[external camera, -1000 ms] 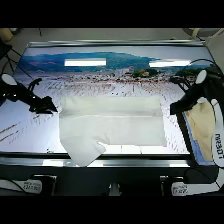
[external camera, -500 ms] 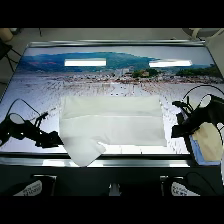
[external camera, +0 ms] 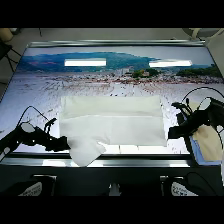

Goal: Fold the shirts.

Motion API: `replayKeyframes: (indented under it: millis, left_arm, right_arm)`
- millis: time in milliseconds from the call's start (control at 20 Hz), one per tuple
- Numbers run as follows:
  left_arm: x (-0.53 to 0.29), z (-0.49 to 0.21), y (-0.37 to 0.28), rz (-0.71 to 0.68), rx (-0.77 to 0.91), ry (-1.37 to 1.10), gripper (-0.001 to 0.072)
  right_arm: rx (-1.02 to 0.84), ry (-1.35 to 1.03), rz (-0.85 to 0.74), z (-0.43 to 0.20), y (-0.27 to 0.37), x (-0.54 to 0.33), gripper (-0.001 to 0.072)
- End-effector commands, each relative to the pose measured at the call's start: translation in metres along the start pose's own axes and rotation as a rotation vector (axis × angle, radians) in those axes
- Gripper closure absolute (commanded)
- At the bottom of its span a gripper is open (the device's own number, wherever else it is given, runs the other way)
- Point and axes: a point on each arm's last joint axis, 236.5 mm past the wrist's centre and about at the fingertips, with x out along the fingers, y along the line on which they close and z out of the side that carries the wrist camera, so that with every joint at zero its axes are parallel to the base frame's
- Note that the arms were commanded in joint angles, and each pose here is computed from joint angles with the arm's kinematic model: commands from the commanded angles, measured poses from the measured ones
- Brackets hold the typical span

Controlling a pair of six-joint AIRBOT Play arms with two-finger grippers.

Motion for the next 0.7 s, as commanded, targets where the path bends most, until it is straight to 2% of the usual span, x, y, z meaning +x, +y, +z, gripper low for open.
replayKeyframes:
  millis: [0,200,400,550,600,650]
  left_arm:
    - [0.004,0.003,-0.001,0.018,0.004,-0.016,0.0681]
    - [0.001,0.002,-0.003,0.016,0.052,-0.024,0.0682]
    - [-0.007,0.006,-0.008,0.015,0.074,-0.065,0.0682]
    - [-0.013,0.009,-0.014,0.005,0.113,-0.096,0.0681]
    - [-0.014,0.010,-0.018,-0.011,0.129,-0.104,0.0681]
    - [-0.015,0.011,-0.022,-0.023,0.132,-0.109,0.0681]
  right_arm:
    - [0.005,-0.046,0.088,0.006,0.019,0.019,0.0108]
    - [0.044,-0.042,0.119,0.003,0.021,0.046,0.0123]
    - [0.072,-0.035,0.132,0.008,0.018,0.057,0.0183]
    - [0.057,0.002,0.159,0.006,0.027,0.065,0.0190]
    - [0.041,0.022,0.163,0.006,0.032,0.069,0.0325]
    - [0.024,0.036,0.165,0.006,0.037,0.073,0.0356]
